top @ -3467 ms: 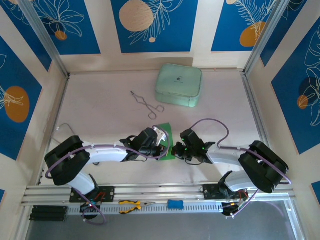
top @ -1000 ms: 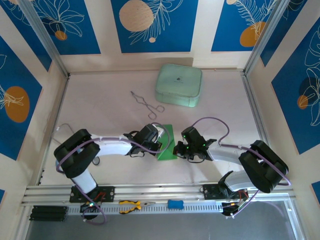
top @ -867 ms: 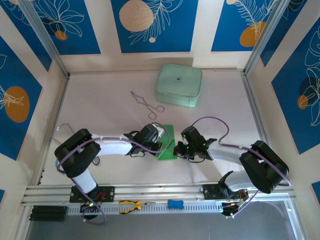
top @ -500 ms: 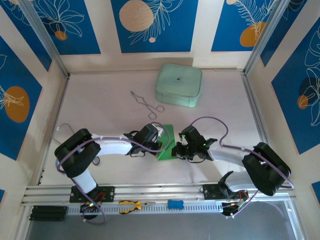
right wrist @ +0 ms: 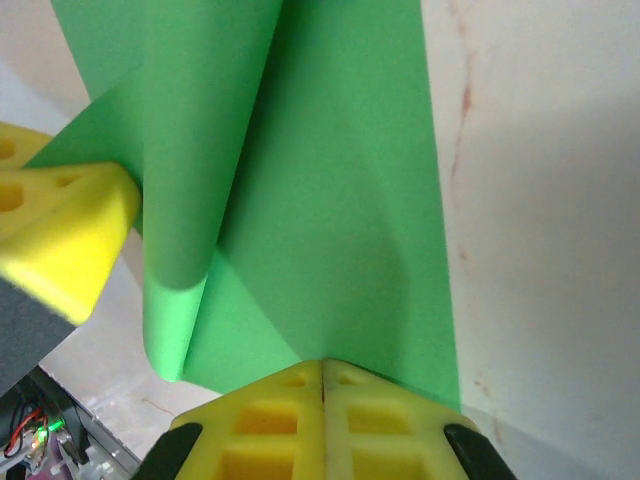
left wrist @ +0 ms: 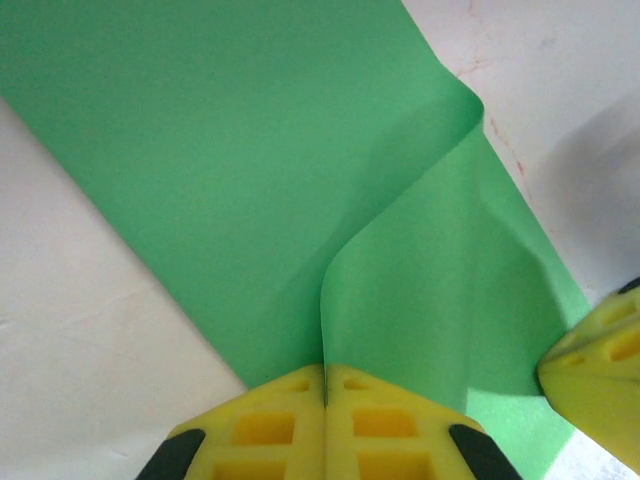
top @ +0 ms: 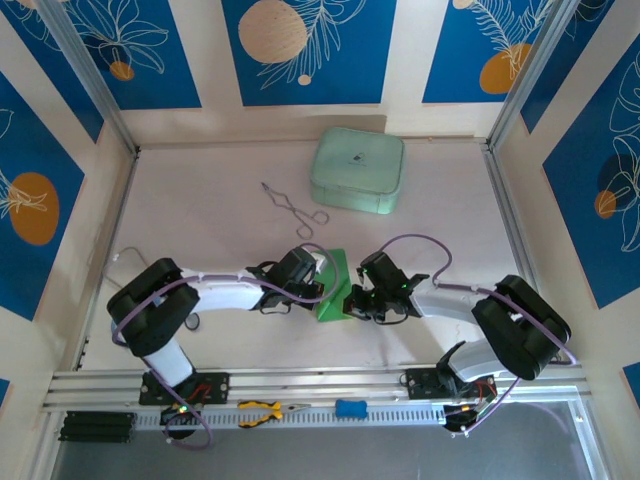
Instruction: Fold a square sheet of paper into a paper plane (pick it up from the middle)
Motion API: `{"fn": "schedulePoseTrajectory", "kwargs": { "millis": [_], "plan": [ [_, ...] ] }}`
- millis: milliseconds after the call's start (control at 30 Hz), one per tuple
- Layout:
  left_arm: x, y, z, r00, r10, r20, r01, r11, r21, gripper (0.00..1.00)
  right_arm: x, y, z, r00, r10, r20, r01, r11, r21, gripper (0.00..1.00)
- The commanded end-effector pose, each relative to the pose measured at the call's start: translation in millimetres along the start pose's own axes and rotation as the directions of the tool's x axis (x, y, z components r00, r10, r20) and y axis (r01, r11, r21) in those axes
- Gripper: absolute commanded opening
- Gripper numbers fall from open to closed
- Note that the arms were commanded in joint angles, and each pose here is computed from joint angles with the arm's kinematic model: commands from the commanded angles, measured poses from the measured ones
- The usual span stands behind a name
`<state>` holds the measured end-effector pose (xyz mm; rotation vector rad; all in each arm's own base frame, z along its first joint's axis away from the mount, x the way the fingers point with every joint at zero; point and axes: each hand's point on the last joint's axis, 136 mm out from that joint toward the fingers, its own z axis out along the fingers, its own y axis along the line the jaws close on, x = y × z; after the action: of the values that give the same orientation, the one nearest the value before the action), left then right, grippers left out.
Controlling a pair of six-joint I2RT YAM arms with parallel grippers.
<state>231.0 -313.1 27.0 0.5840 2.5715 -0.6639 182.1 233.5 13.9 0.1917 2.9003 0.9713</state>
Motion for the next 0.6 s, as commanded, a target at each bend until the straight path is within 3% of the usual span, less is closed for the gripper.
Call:
{"fn": "schedulePoseTrajectory", "kwargs": {
  "millis": [0, 567],
  "plan": [
    [-9, -3, -9, 0.999, 0.002, 0.036, -0.003, 1.0, 0.017, 0.01, 7, -16, 0, 0.999, 0.027, -0.022, -0.026, 0.999, 0.047, 0.0],
    [-11, 0, 0, 0.999, 0.039, 0.017, -0.039, 0.999, -0.011, 0.03, 8, -17, 0, 0.999, 0.026, -0.027, -0.025, 0.998, 0.051, 0.0]
  ]
}}
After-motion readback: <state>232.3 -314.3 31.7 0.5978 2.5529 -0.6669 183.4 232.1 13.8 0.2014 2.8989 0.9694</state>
